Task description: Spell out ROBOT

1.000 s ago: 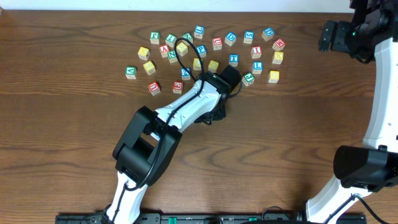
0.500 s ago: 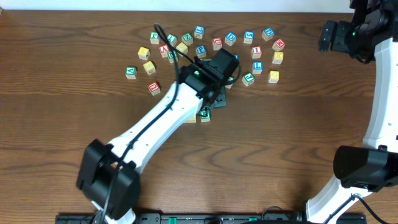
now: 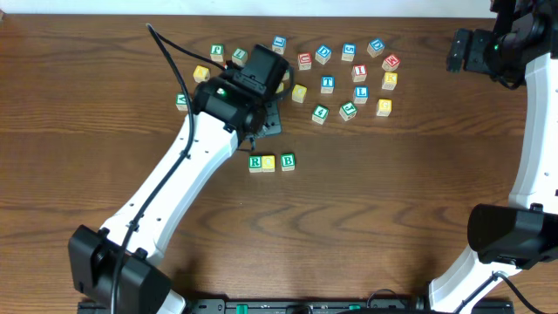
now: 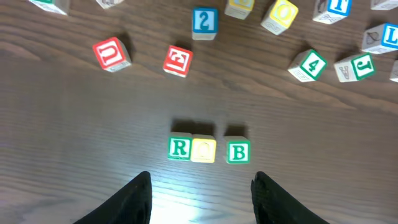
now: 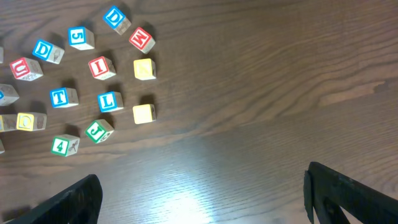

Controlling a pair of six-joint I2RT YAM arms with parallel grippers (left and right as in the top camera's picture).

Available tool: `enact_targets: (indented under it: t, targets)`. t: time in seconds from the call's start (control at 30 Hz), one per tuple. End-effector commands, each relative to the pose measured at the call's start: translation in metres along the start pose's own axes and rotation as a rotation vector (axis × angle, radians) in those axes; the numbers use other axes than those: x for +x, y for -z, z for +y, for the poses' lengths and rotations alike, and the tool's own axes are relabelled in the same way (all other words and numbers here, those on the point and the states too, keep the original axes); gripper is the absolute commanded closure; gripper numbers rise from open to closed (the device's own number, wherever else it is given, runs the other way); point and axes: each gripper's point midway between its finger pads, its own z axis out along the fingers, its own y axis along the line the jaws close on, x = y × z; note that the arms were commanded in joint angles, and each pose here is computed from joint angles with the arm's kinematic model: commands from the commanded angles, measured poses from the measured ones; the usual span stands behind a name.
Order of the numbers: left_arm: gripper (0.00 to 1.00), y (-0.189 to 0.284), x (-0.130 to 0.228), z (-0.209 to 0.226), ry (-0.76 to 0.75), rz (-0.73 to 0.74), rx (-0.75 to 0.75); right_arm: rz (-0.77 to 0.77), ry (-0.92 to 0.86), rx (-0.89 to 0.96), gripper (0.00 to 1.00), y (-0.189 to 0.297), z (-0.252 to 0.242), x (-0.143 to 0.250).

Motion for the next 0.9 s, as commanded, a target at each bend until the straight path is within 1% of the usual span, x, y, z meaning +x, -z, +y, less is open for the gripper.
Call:
enact_targets:
  t: [0.0,0.2,0.37,0.47,0.5,0.57,0.73,0.87]
  targets:
    - [0.49,0.008,-0.011,0.006,-0.056,-0.031,-0.004,0.002,0.010,0.002,0.01,0.000,-0.002,0.000]
    - [0.49,0.008,-0.012,0.009,-0.112,-0.032,-0.007,0.002,0.010,0.002,0.01,0.000,-0.002,0.000]
    - [0.48,0.008,-0.018,0.009,-0.126,-0.048,-0.001,0.002,0.010,0.002,0.01,0.000,-0.002,0.000]
    - [0.48,0.011,-0.024,0.007,-0.134,-0.031,0.062,0.002,0.010,0.002,0.01,0.000,-0.002,0.000]
    - [0.48,0.013,-0.029,0.004,-0.139,-0.022,0.103,0.002,0.010,0.002,0.01,0.000,-0.002,0.000]
    - [0.48,0.016,-0.042,0.001,-0.140,-0.019,0.139,0.002,0.010,0.002,0.01,0.000,-0.002,0.000]
    - [0.48,0.016,-0.084,-0.013,-0.201,-0.026,0.138,0.002,0.010,0.002,0.01,0.000,-0.002,0.000]
    - [0.48,-0.007,-0.112,-0.026,-0.202,-0.046,0.134,0.002,0.010,0.002,0.01,0.000,-0.002,0.000]
